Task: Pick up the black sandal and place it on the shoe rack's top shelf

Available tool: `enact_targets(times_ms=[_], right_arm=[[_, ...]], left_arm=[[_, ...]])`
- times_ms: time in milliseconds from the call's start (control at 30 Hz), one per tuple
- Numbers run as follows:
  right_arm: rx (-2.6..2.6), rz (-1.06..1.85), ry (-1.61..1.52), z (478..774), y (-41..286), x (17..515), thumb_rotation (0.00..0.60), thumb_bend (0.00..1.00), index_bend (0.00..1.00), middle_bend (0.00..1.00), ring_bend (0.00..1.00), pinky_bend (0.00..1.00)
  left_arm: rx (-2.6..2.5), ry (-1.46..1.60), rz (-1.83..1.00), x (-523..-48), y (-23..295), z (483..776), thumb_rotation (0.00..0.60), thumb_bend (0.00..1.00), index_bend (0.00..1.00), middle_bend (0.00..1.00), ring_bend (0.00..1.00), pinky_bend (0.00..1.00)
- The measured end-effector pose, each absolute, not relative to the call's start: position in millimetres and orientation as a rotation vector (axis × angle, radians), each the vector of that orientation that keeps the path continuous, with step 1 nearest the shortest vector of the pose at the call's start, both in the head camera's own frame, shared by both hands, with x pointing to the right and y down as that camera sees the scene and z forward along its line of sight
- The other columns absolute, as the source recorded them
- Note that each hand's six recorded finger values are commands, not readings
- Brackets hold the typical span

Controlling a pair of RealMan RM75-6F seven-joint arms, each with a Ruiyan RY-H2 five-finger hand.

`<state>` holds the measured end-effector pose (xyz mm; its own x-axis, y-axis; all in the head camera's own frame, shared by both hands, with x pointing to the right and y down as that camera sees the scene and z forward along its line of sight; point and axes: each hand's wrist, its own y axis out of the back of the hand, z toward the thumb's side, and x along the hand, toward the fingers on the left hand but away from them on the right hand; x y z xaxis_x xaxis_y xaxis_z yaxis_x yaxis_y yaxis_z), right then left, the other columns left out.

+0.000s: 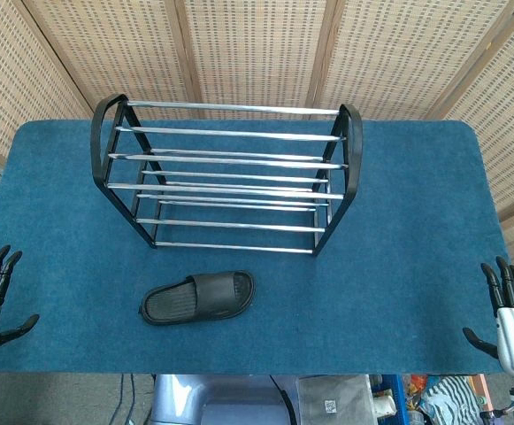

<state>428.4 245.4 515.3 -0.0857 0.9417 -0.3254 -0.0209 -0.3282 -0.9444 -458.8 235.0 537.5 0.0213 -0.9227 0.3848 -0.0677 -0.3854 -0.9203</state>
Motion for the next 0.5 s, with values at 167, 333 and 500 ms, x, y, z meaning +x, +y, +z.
enact_targets(times_ms=[167,333,500], right_arm=[[-1.399,1.525,-1.072,514,247,428,0.600,0.00,0.00,0.00,0.00,0.00],[-1.412,1.524,-1.076,514,247,429,0.600,0.00,0.00,0.00,0.00,0.00],[-1.429,1.519,-1.090,511,247,430,0.600,0.00,0.00,0.00,0.00,0.00]], left_arm=[[-1.584,1.037,-1.448,-458,235,538,0.600,0.19,0.00,0.00,0.00,0.00],[-1.682,1.014,-1.389,-449,234,543,0.600,0.20,0.00,0.00,0.00,0.00],[-1.884,0.956,-1.343,-435,232,562,0.600,0.62,0.00,0.00,0.00,0.00]])
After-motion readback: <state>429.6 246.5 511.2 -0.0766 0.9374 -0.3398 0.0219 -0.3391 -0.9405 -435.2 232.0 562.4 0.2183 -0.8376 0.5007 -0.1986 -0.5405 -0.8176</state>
